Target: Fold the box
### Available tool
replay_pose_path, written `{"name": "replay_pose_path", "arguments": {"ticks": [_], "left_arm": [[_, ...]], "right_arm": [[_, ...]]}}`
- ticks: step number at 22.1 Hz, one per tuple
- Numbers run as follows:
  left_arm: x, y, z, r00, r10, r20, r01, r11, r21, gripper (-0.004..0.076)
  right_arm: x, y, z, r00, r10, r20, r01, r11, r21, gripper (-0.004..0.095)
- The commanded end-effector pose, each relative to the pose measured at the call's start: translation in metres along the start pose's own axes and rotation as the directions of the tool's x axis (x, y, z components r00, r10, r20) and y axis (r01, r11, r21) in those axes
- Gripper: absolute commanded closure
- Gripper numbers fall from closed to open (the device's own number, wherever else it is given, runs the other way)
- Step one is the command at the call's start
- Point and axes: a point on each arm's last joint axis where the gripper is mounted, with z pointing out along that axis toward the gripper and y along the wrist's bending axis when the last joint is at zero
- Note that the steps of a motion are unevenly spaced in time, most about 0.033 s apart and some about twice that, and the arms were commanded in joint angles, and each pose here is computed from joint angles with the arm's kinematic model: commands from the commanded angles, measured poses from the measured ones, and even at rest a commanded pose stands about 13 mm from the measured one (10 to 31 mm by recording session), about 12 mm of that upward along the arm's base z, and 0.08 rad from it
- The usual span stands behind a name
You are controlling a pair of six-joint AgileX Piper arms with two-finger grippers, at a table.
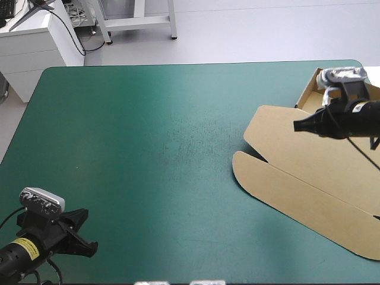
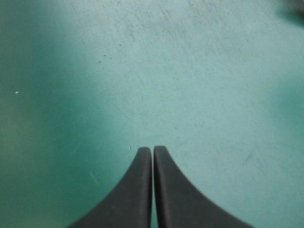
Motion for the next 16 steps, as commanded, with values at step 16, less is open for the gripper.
{"name": "replay_pose_path", "arguments": {"ticks": [16], "left_arm": [[0.046, 0.001, -0.005, 0.941, -0.040, 0.335, 0.034, 0.999, 0.023, 0.0732]], "right_arm": [[0.181, 0.025, -0.016, 0.876, -0.093, 0.473, 0.040, 0.992, 0.121, 0.0908]]}}
